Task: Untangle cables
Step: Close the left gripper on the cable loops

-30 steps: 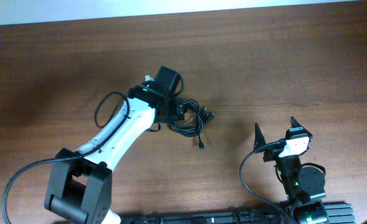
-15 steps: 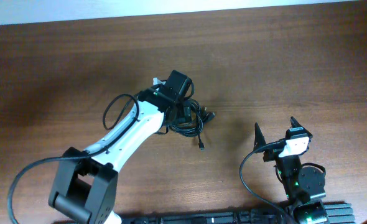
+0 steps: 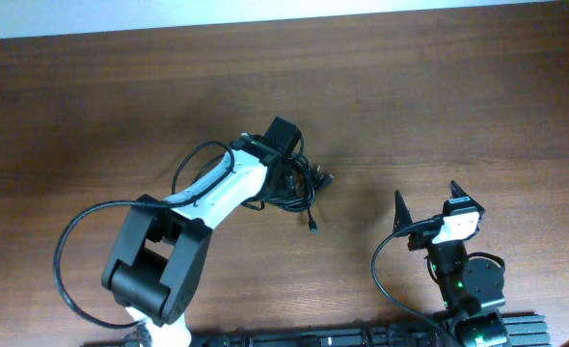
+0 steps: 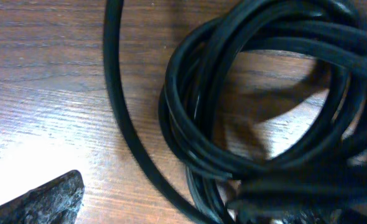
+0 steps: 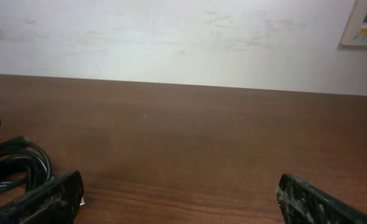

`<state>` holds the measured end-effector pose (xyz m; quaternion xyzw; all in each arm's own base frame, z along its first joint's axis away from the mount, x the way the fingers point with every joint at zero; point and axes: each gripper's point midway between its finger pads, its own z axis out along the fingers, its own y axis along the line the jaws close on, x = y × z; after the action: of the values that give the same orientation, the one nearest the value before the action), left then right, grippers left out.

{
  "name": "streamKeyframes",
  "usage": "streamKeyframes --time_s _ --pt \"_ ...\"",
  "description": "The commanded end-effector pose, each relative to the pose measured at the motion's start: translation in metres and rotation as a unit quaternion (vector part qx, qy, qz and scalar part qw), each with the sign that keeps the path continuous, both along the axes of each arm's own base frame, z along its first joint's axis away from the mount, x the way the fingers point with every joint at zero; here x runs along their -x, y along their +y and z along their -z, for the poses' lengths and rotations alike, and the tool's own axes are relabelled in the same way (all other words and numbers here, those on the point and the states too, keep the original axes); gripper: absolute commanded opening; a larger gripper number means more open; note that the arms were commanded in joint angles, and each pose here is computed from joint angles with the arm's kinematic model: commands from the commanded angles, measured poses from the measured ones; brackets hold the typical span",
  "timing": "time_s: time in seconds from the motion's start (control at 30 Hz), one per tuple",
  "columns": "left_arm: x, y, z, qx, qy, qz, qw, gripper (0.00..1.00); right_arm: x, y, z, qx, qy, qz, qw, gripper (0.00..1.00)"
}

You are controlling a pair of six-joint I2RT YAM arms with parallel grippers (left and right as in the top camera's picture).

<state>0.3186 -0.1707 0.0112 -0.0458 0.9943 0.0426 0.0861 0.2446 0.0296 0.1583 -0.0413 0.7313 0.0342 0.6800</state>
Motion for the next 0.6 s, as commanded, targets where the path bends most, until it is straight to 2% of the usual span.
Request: streamKeyframes --time_s 0.0,0.33,0.37,0.4,0.43,0.5,0.57 --pt "0.0018 0.0019 0.015 -0.013 0.015 -0.006 1.0 0.99 0.0002 -0.0016 0.0018 -0.001 0.001 0.006 1.0 0.99" --pt "-0.0034 0.0003 0.0149 -0.012 0.004 -0.005 1.0 0.97 0.0002 -0.0016 0.0018 -0.001 0.001 0.006 1.0 0.99" --pt "-0.0038 -0.0001 0.0149 -0.011 0.004 -0.002 1.0 0.85 0.0002 -0.0016 0.0018 -0.001 0.001 0.006 1.0 0.99" --pt "-0.0039 -0.0001 0.0148 -0.011 0.004 -0.001 1.0 0.69 0.0002 -0.0016 0.0018 -0.001 0.001 0.006 1.0 0.99" --pt "-0.0039 -0.0001 0.0148 -0.011 0.004 -0.001 1.0 0.6 0.0002 -0.0016 0.0018 -0.001 0.001 0.006 1.0 0.99" --pt "-0.0039 -0.0001 0.0148 -0.011 0.004 -0.001 1.0 0.49 0.0002 -0.0016 0.0018 -0.001 0.001 0.006 1.0 0.99" --pt "-0.004 -0.0002 0.0148 -0.011 0.003 -0.001 1.0 0.31 0.0002 -0.0016 0.0018 -0.001 0.001 0.006 1.0 0.99"
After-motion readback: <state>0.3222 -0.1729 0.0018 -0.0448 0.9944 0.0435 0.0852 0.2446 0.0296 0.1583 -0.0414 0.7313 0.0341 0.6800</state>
